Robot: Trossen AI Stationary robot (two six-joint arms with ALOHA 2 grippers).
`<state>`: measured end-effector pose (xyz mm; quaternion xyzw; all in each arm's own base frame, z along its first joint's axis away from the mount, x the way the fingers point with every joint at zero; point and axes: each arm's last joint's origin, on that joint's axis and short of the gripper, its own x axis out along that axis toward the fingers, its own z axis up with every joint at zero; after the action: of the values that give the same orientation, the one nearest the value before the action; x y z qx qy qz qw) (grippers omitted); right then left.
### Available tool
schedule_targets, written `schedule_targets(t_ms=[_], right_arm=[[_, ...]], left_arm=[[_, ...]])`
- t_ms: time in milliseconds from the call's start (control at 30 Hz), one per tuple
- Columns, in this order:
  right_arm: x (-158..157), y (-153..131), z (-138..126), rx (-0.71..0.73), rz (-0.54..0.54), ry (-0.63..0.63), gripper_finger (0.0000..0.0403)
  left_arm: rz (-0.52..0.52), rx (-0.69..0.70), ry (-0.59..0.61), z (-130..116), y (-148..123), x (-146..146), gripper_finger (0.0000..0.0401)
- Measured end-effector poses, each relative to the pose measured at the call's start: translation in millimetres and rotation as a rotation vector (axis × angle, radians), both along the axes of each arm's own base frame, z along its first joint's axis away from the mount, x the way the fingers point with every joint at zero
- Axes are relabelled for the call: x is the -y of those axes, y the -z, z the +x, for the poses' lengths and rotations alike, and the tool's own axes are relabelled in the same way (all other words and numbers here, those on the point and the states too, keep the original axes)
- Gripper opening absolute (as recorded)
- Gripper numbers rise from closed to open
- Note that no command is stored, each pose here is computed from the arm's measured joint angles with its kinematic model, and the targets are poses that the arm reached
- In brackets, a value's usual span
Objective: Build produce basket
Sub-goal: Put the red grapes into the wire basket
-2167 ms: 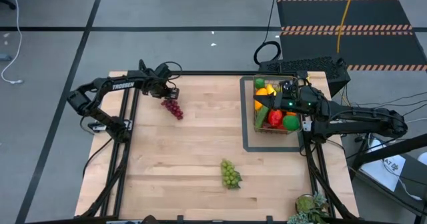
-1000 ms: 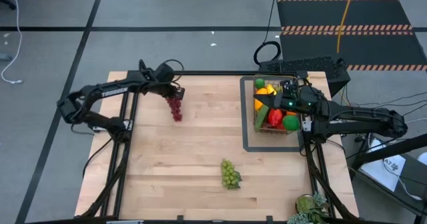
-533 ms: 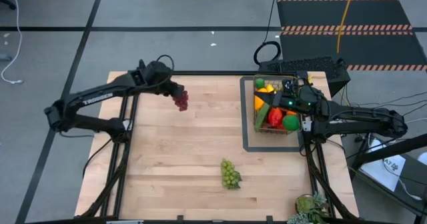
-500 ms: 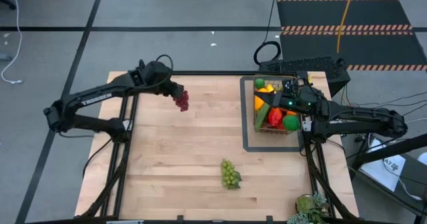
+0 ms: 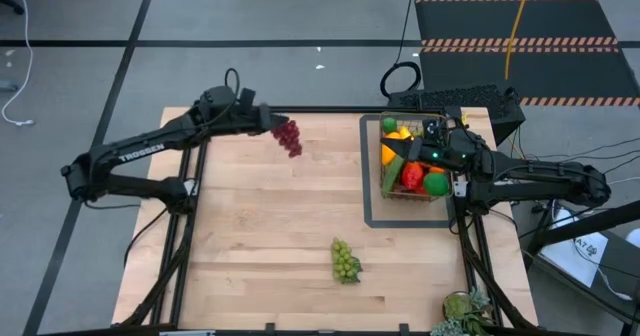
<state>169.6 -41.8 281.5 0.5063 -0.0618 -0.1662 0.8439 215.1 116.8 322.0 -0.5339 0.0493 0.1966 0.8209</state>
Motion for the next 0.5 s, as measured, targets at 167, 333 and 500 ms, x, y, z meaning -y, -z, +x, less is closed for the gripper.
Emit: schedule_targets(t_ms=[167, 333, 500], right_arm=[[-4, 0, 1, 0.000, 0.002, -0.026, 0.0276], [-9, 0, 2, 0.000, 0.002, -0.050, 0.0276], [-11, 0, 2, 0.002, 0.006, -0.063, 0.0276]], left_arm=[[-0.018, 0.261, -0.054, -2, 10, -10, 0.0000], [-0.043, 0.528, -0.091, -18, 36, -15, 0.0000], [-0.054, 0.683, -0.104, -39, 68, -6, 0.0001]])
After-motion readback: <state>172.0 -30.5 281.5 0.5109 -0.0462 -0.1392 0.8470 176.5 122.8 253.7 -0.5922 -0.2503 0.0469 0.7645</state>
